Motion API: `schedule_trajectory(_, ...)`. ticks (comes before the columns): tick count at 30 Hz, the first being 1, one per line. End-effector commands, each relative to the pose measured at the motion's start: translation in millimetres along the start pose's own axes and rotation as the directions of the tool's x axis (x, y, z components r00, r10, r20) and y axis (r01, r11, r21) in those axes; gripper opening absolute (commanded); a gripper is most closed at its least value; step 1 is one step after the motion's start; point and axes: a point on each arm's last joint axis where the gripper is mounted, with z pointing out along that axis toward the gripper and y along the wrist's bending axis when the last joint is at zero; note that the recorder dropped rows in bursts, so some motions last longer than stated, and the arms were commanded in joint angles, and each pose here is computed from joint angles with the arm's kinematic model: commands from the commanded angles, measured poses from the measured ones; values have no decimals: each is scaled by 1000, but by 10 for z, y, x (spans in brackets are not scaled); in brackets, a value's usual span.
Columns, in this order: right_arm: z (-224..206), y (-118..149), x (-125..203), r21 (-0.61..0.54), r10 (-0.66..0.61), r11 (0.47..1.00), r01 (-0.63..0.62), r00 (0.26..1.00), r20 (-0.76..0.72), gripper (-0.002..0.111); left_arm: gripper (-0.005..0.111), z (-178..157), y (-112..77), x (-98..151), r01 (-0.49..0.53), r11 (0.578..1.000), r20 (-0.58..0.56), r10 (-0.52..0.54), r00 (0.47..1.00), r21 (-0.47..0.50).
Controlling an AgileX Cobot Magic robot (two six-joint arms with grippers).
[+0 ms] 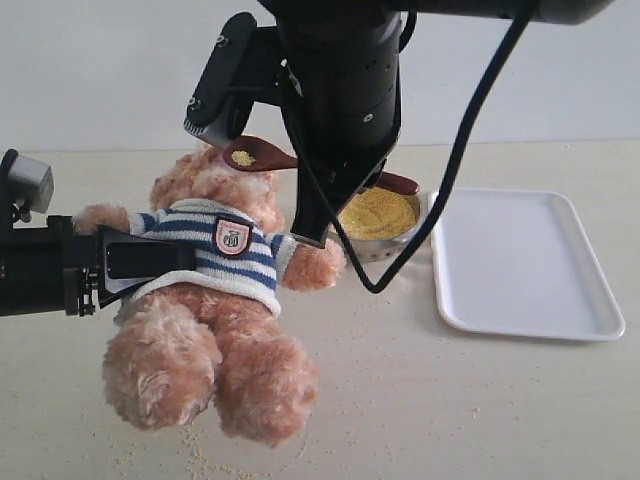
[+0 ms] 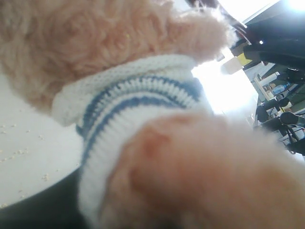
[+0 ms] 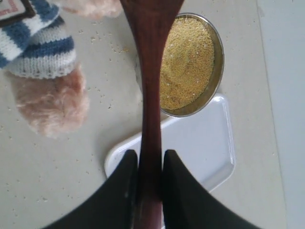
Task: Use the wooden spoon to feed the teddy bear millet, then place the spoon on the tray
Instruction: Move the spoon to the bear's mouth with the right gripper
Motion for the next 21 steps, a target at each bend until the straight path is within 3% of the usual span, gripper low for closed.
schedule_trajectory(1, -57, -26, 18, 17, -33, 999, 33, 999, 8, 0, 5, -7, -37, -36, 3, 999, 27, -4, 1000, 36)
schedule_trajectory(12, 130, 110, -81, 23, -116, 993, 117, 993, -37, 0, 5, -7, -37, -36, 3, 999, 27, -4, 1000, 36)
schedule_trajectory(21, 177, 280, -107, 210, -248, 940, 268, 962, -118, 0, 5, -7, -37, -36, 3, 999, 27, -4, 1000, 36)
